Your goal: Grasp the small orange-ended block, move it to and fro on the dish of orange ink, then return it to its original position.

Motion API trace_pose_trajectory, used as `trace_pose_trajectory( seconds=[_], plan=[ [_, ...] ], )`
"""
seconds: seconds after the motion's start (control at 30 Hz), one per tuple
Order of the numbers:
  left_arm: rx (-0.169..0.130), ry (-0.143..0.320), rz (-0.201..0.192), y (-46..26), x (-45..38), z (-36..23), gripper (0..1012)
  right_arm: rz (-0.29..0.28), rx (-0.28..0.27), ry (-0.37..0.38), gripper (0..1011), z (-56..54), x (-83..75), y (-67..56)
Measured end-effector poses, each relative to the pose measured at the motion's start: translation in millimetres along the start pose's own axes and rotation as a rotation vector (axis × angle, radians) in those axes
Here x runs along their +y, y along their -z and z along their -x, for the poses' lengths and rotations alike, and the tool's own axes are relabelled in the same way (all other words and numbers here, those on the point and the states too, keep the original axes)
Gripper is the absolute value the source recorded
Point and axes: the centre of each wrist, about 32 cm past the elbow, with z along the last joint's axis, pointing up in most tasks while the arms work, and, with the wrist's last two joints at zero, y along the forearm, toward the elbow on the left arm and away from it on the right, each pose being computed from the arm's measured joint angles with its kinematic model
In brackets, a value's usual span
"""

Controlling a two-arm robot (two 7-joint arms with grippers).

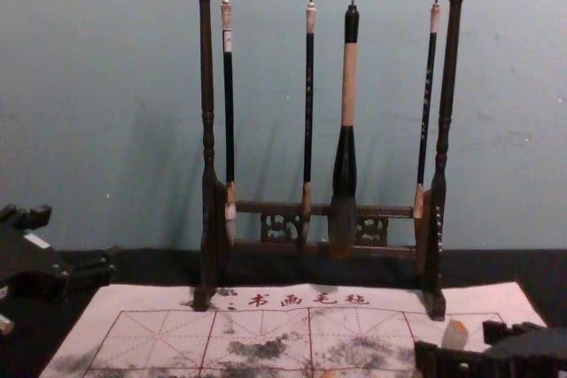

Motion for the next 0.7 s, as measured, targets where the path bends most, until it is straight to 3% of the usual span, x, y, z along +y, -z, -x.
trace_pose_trajectory(
  seconds=[0.3, 0.7],
  plan=[
    [0.0, 0.0, 0.0, 0.0, 0.0, 0.0, 1001, -0.008, 0.032, 0.039, 1000, 6.2, 17.1, -2.9],
    [0.0, 0.0, 0.0, 0.0, 0.0, 0.0, 1001, -0.009, 0.038, 0.052, 1000, 7.7, 22.9, -4.0]
  ],
)
